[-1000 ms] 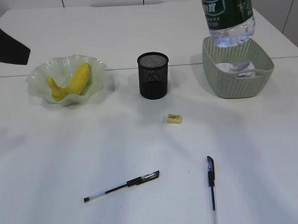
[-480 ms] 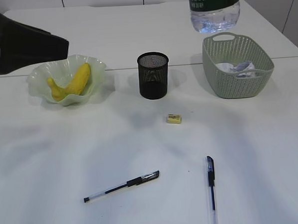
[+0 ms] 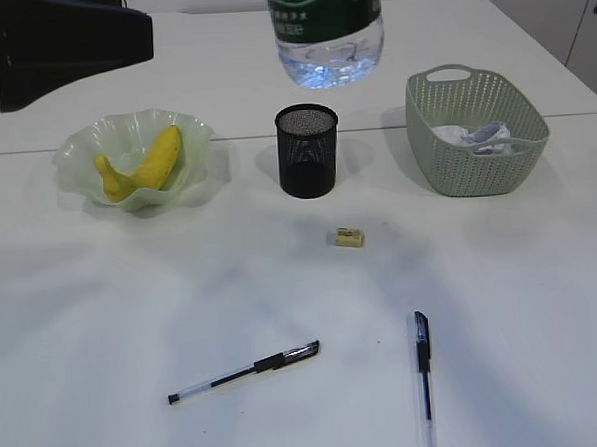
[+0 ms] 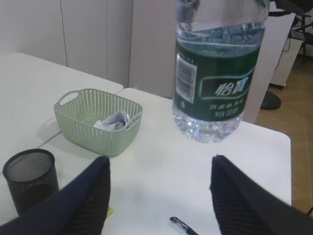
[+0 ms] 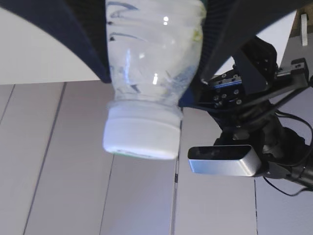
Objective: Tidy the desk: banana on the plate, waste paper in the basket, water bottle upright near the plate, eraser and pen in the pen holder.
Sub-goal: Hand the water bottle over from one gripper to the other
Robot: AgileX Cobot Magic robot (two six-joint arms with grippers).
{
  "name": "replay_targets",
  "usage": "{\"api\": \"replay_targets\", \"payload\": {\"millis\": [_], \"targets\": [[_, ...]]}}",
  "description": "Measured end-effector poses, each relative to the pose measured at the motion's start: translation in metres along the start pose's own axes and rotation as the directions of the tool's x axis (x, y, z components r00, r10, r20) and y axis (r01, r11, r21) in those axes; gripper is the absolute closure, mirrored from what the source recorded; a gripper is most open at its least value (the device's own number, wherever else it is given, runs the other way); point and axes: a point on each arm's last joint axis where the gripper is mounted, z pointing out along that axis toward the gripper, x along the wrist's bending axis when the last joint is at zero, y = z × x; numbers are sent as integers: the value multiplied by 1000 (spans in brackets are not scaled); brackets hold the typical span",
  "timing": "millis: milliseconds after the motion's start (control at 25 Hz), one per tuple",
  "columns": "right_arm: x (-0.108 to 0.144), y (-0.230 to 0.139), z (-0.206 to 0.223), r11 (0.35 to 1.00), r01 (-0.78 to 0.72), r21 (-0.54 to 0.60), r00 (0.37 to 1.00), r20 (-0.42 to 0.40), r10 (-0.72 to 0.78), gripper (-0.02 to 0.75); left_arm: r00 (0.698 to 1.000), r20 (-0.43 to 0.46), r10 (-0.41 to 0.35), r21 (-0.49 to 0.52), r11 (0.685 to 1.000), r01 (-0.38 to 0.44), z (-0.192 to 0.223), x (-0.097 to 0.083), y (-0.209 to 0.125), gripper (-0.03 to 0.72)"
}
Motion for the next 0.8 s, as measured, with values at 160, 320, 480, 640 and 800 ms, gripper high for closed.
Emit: {"api": "replay_targets", "payload": {"millis": [160, 320, 480, 640, 800], "targets": [[9, 5, 12, 999, 3, -44, 1000, -23, -4, 381, 1000, 30, 6, -41, 999, -5, 0, -3, 4, 225], [16, 9, 20, 997, -4, -74, 999, -45, 1, 381, 998, 66, 22, -82, 996, -17, 0, -6, 7, 225], [23, 11, 28, 996, -5, -84, 998, -62, 0, 381, 994, 102, 37, -119, 993, -24, -1, -10, 11, 225], [29, 12, 35, 996, -1, -86, 998, -67, -4, 381, 990, 133, 51, -160, 987, -30, -2, -13, 14, 225], [34, 14, 40, 996, 2, -90, 997, -71, -9, 381, 984, 161, 69, -188, 981, -38, -3, -16, 16, 225]]}}
